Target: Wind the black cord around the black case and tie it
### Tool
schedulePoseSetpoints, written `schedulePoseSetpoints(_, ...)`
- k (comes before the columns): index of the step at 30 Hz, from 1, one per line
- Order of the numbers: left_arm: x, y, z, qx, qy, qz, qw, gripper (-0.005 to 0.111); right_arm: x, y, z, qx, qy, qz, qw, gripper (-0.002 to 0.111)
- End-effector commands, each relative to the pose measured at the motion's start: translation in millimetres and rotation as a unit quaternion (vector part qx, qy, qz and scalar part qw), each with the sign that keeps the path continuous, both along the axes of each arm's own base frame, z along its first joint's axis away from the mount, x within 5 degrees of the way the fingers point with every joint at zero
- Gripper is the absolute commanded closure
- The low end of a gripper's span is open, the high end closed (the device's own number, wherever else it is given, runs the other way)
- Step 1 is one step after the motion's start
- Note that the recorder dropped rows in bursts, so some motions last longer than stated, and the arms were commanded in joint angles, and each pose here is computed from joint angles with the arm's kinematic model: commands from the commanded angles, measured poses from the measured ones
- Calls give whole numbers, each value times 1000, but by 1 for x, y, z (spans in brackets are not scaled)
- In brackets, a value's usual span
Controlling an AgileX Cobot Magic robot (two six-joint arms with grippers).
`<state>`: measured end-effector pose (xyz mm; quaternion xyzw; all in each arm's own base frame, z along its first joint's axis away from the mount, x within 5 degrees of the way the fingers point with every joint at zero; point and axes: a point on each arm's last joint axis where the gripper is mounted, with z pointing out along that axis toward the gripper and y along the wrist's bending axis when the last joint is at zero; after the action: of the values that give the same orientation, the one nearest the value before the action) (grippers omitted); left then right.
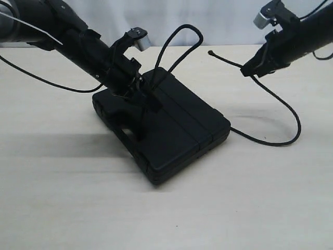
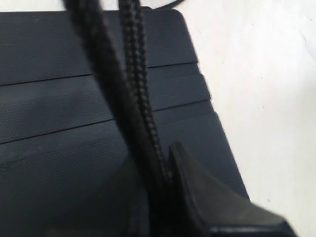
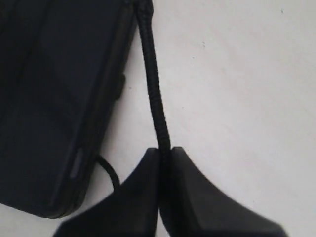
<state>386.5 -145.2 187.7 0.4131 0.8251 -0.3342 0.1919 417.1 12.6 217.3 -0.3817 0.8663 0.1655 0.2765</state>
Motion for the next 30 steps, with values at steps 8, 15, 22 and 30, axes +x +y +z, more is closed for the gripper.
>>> schedulePoseSetpoints(8, -15, -3, 9, -42, -10, -119, 992, 107, -43, 28, -1, 87, -135, 183, 970, 104)
schedulePoseSetpoints(15, -15, -3, 9, -42, -17, -126, 991, 107, -50, 36, 9, 132, -175, 249, 943, 104)
schedulePoseSetpoints(22, -16, 0, 6, -19, -19, -139, 990, 107, -57, 38, 22, 143, -182, 267, 935, 104)
schedulePoseSetpoints(30, -16, 0, 6, -20, -19, -139, 990, 107, -70, 56, 44, 140, -203, 303, 920, 104)
